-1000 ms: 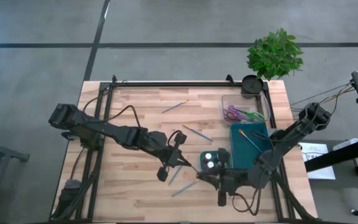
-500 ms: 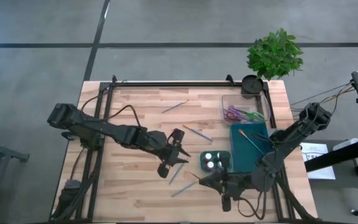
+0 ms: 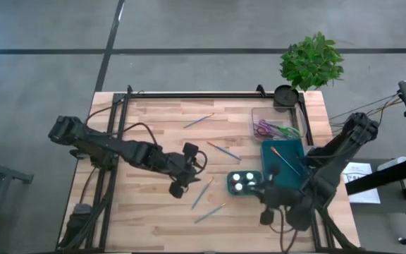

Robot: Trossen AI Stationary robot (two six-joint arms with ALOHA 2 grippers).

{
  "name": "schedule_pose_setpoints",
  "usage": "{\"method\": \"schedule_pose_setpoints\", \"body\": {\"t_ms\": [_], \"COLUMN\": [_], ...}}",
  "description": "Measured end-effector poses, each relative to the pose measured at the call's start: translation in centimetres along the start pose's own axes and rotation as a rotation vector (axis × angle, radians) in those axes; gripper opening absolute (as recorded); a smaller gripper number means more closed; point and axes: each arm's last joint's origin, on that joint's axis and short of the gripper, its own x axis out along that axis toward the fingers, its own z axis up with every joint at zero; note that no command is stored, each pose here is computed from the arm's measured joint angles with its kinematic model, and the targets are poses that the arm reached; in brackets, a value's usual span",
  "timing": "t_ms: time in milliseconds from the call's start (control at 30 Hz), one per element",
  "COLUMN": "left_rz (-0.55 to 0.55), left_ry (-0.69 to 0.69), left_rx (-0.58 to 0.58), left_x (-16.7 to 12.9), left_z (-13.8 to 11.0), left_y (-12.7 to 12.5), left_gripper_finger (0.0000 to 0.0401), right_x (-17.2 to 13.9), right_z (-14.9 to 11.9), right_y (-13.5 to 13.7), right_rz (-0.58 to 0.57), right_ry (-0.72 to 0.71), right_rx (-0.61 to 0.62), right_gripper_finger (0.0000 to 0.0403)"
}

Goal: Pick & Place Paint Supplies
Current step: Put the blue paintbrush into the blue bin

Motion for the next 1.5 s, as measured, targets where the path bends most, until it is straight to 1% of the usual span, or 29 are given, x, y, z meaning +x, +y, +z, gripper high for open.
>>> {"method": "schedule_pose_setpoints", "body": {"t_ms": [67,200,333,367,400,467,600,767,933,1100,1200,1300,1500], "left_rz": [-0.002,-0.003,-0.005,-0.005,-0.006,-0.006,-0.011,-0.024,-0.025,-0.033,-0.033,-0.033,-0.033], "left_ry": [-0.003,-0.005,0.001,0.001,0.001,0.001,0.007,0.033,0.036,0.035,0.035,0.035,0.035], "left_rx": [0.001,-0.011,-0.015,-0.015,-0.015,-0.014,-0.023,-0.032,-0.037,-0.04,-0.05,-0.053,-0.057], "left_x": [0.0,0.0,0.0,0.0,0.0,0.0,0.0,0.0,0.0,0.0,0.0,0.0,0.0], "left_z": [0.1,0.1,0.0,0.0,0.0,0.0,0.0,-0.3,-0.3,-0.3,-0.3,-0.3,-0.3], "left_y": [-0.1,-0.2,-0.2,-0.2,-0.2,-0.2,-0.3,-0.5,-0.5,-0.6,-0.6,-0.6,-0.6], "left_gripper_finger": [0.0199,0.0199,0.0199,0.0199,0.0199,0.0199,0.0199,0.0199,0.02,0.02,0.02,0.02,0.02], "right_x": [-0.6,-1.2,-1.0,-0.7,-0.3,0.1,1.1,1.2,0.9,0.6,0.3,0.2,0.1], "right_z": [0.3,0.3,-0.6,-0.9,-1.2,-2.0,-3.7,-6.4,-8.8,-10.9,-11.7,-11.9,-11.8], "right_y": [-0.6,-0.8,-0.6,-0.5,-0.2,-0.1,-0.9,-3.0,-4.8,-6.1,-6.8,-7.1,-7.3], "right_rz": [-0.022,-0.085,-0.223,-0.246,-0.245,-0.242,-0.303,-0.375,-0.403,-0.347,-0.35,-0.346,-0.342], "right_ry": [0.098,0.333,0.528,0.572,0.611,0.679,0.768,0.877,0.906,0.877,0.87,0.864,0.855], "right_rx": [0.054,0.095,0.071,0.074,0.082,0.078,0.096,0.127,0.17,0.251,0.279,0.296,0.289], "right_gripper_finger": [0.0008,0.0008,0.0008,0.0008,0.0008,0.0008,0.0008,0.0008,0.0008,0.0008,0.0008,0.0008,0.0013]}}
